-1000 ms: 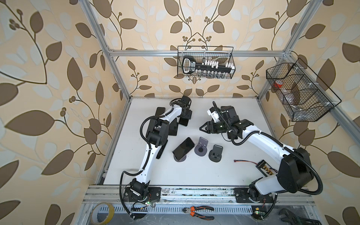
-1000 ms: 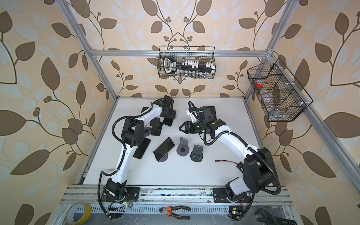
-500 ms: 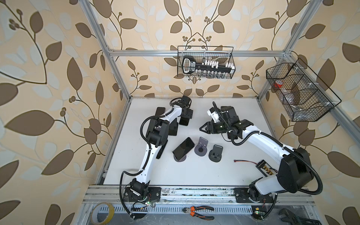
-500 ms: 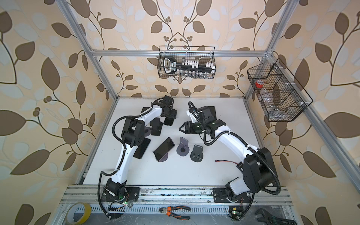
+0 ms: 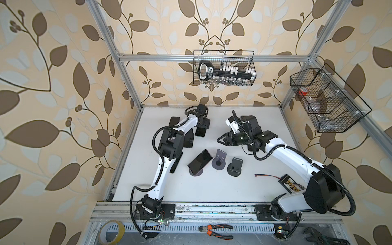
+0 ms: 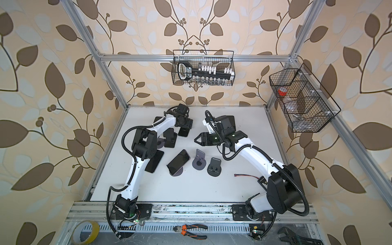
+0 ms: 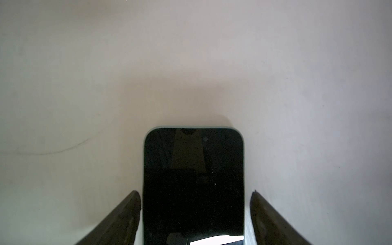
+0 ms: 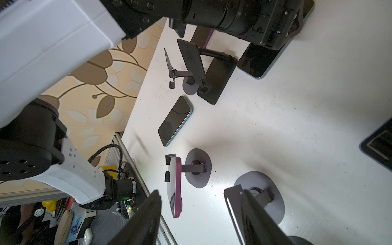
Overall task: Remove the phone from the phone stand
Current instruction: Place the phone at the top-center of the table, then remove the phone from the phone stand.
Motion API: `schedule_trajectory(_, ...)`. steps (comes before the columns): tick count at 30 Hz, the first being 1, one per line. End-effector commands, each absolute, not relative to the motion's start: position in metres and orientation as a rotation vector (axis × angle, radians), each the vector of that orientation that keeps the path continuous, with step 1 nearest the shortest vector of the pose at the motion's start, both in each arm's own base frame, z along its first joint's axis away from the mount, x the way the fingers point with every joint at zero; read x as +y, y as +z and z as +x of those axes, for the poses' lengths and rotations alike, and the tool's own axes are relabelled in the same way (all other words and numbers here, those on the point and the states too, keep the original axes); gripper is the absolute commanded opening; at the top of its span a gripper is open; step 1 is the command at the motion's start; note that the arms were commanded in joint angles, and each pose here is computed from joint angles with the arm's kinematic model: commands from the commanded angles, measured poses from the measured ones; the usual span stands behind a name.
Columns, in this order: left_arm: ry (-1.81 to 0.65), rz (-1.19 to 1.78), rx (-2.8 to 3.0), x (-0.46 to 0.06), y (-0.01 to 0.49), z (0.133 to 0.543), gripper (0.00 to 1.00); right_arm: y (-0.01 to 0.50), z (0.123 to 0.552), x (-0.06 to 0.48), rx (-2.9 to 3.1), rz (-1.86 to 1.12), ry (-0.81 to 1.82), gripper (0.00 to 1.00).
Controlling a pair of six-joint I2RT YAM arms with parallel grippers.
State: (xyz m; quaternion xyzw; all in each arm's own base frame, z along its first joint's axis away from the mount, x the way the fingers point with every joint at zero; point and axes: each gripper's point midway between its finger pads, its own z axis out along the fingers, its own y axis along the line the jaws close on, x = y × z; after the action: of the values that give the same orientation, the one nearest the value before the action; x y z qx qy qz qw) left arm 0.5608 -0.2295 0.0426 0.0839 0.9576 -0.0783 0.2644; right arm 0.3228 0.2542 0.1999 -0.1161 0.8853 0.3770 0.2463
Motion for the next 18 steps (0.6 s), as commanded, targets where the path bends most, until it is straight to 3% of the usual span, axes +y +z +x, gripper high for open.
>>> schedule_trajectory(1,-0.232,0.22,2.481,-0.224,0.106,0.567,0.81,0.211,0.323,0.254,2.403,-0.322,1.003,0.61)
schedule_trajectory(18,-0.372,0.232,2.336,-0.234,0.192,0.554,0.81,0.236,0.311,0.255,2.355,-0.322,0.959,0.63)
